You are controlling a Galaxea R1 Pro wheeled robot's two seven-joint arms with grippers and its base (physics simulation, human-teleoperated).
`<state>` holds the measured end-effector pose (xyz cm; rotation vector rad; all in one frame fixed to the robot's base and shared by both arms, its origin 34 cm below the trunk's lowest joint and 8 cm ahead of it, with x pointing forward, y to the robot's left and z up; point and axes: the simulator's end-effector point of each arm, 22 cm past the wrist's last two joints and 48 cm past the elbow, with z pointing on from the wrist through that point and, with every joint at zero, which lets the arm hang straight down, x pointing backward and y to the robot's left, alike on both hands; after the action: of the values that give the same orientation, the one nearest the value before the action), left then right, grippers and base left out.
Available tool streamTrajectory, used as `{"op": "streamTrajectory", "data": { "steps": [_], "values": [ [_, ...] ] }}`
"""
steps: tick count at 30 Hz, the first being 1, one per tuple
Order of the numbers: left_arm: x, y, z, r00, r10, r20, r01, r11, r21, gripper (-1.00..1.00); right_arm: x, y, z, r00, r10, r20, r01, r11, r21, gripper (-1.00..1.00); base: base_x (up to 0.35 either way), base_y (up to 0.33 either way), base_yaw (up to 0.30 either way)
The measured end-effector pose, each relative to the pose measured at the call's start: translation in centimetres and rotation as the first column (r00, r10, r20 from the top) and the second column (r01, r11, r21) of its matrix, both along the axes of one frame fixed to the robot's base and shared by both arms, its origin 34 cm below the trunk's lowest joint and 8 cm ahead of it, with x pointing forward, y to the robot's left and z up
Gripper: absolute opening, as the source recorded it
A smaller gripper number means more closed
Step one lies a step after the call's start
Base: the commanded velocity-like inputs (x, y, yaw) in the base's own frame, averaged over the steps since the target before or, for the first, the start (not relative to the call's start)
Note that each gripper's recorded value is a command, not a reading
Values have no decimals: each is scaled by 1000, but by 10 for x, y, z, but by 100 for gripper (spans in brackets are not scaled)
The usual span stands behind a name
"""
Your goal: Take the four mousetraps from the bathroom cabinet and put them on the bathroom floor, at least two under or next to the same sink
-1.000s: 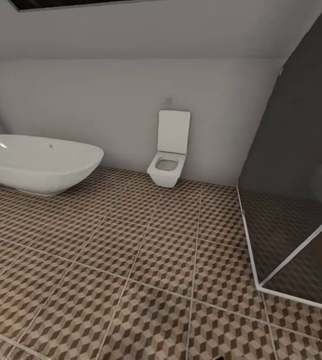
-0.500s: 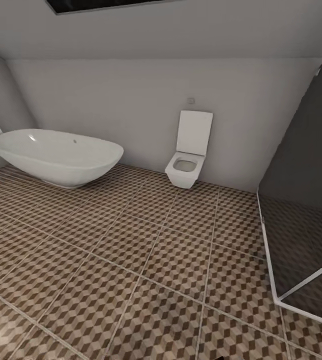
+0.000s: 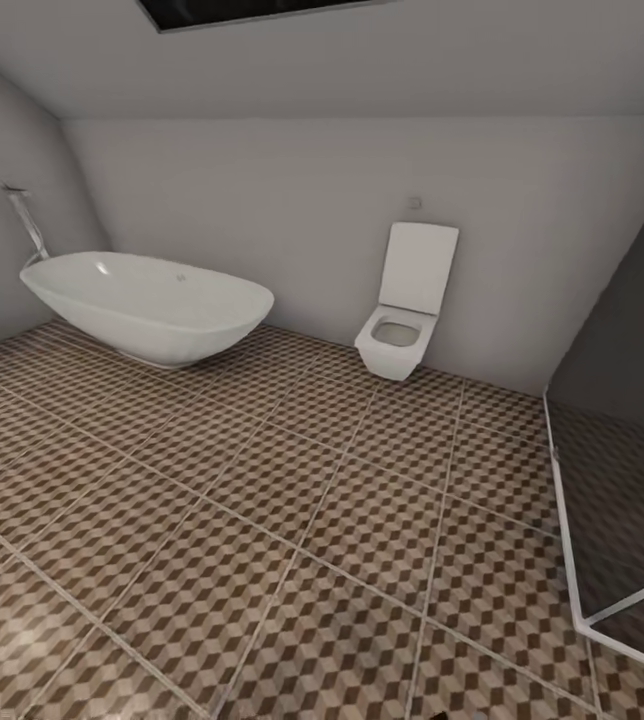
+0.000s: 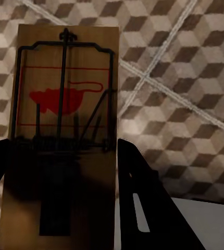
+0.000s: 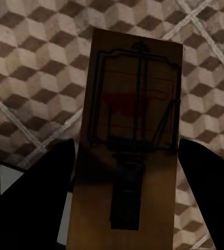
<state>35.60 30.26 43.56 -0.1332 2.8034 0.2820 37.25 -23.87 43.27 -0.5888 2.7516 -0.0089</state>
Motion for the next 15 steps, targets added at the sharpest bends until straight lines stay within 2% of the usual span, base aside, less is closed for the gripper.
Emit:
{"op": "streamTrajectory", "data": {
  "steps": [15],
  "values": [
    [0,0,0,1000,0,1,0,1000,0,-100,6,4,2,1000,1,29,-1,1000,15,-100,0,0,286]
  ]
}}
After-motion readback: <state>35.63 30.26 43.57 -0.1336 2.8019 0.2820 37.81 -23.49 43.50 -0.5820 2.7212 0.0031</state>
